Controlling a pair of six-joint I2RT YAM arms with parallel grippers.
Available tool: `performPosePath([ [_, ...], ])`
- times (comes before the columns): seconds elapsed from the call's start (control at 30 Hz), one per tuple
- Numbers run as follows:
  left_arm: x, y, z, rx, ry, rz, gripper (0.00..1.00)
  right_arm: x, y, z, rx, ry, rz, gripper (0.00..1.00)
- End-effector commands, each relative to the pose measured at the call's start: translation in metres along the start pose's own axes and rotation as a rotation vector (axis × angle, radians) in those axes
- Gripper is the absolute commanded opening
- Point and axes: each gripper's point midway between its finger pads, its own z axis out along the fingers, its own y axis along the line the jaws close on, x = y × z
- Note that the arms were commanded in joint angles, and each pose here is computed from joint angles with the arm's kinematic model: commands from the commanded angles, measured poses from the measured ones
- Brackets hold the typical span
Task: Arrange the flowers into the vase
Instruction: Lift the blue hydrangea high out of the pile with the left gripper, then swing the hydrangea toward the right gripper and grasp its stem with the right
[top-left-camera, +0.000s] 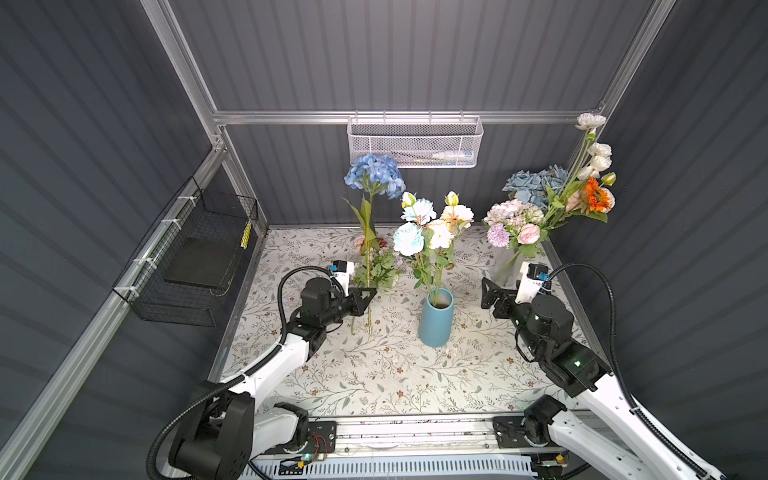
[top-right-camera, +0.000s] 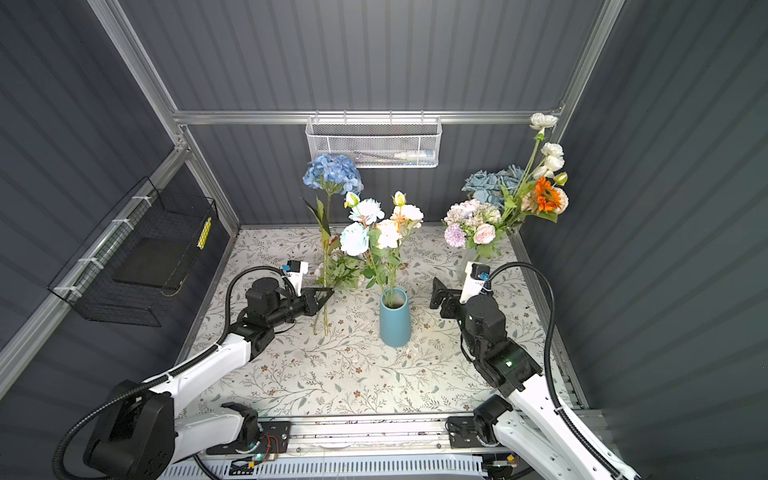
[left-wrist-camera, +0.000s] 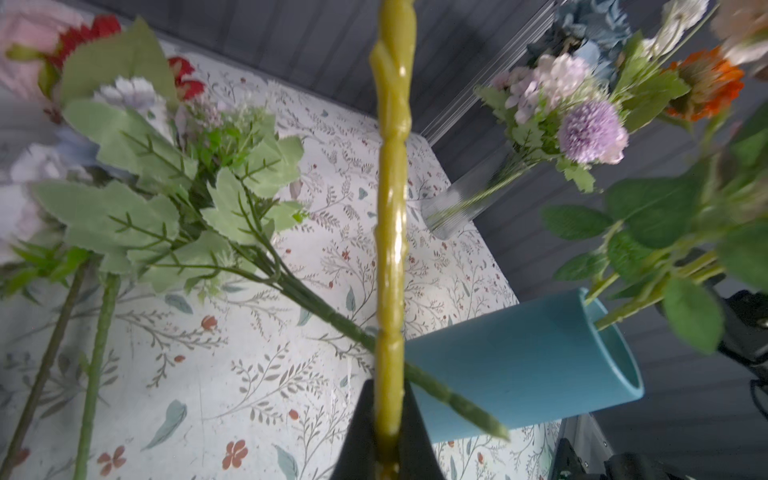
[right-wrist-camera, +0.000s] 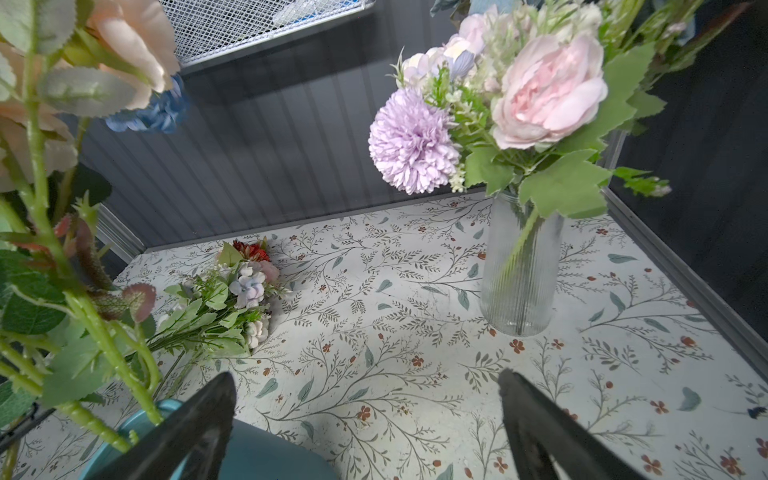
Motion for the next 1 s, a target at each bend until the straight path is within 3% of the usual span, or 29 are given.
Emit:
performPosePath([
  [0.0, -0.041, -0.027, -0.013, 0.033, -0.090, 0.075, 0.00, -0.008, 0.002, -0.002, -0.008, -0.019, 0.004, 0.99],
  [0.27, -0.075, -0.052, -0.031, 0.017, -0.154, 0.137, 0.00, -0.017, 0.008, -0.004, -0.039, -0.032, 0.004, 0.99],
  [0.47, -0.102, -0.081, -0.045, 0.088, -0.242, 0.192, 0.00, -0.028, 0.020, -0.009, -0.098, -0.038, -0.001, 0.99],
  [0.77, -0.143, -0.171, -0.089, 0.364, -0.396, 0.329, 0.00, -0.060, 0.051, -0.022, -0.246, -0.069, 0.000, 0.99],
  [0.97, -0.128, -0.245, -0.100, 0.566, -0.382, 0.460, 0.00, -0.076, 0.073, -0.025, -0.347, -0.074, 0.014, 0.99],
])
